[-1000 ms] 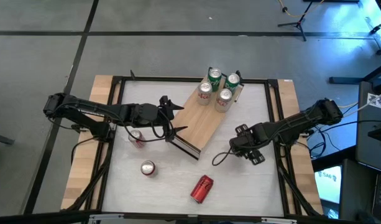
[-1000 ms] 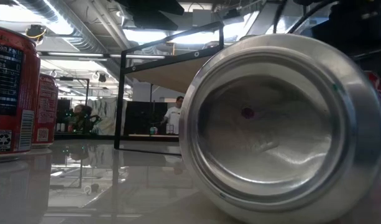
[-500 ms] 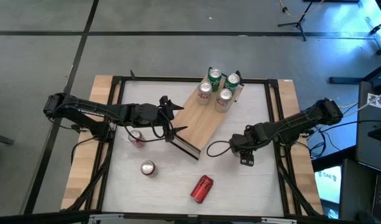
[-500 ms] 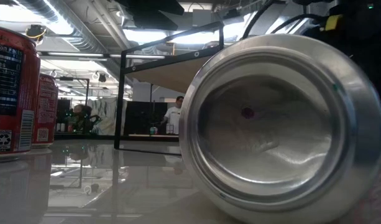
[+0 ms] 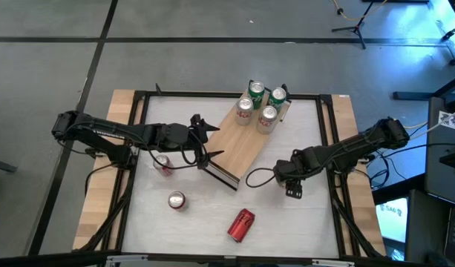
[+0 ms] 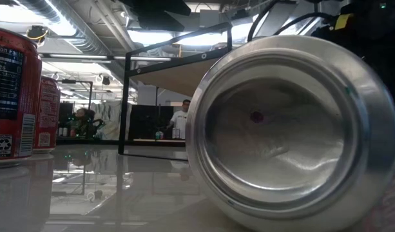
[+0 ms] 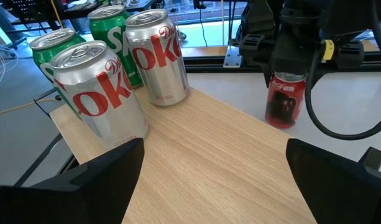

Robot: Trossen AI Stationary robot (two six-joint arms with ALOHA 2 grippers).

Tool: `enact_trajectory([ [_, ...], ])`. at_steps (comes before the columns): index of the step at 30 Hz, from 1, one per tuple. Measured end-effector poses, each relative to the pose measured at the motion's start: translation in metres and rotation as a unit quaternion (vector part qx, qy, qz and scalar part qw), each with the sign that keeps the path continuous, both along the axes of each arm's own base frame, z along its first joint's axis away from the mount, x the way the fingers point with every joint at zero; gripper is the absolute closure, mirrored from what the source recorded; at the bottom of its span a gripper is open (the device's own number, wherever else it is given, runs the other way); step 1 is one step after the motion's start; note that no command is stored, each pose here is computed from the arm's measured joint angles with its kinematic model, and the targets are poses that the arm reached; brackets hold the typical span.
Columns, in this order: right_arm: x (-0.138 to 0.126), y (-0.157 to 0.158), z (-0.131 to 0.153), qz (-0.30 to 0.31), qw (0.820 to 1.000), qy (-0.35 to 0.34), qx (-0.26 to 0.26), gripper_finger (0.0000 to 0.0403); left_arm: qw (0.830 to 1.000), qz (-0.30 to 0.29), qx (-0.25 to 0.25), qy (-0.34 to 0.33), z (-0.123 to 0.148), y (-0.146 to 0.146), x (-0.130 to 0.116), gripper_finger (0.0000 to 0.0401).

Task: Place canned beverage on shelf
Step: Put the right red-white soda can on the shelf

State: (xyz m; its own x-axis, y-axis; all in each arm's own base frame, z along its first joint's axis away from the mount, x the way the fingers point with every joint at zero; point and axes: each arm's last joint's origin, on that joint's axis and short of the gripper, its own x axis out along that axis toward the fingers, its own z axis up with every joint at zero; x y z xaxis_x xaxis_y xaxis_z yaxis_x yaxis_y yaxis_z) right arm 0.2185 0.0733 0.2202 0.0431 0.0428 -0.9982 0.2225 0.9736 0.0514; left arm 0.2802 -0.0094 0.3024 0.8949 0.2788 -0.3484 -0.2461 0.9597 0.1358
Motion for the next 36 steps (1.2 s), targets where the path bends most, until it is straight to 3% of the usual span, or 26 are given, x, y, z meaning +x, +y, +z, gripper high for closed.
enact_trajectory([
  [23,0.004,0.003,0.001,0.002,1.0,-0.018,0.026,0.0095,1.0,0.0,0.0,0.0,0.0,0.0,0.0,0.0017],
  [30,0.012,0.006,0.026,0.003,0.998,-0.037,0.041,0.0113,1.0,0.0,0.0,0.0,0.0,0.0,0.0,0.0017],
  [36,0.015,0.007,0.036,0.004,0.997,-0.048,0.052,0.0099,1.0,0.0,0.0,0.0,0.0,0.0,0.0,0.0017],
])
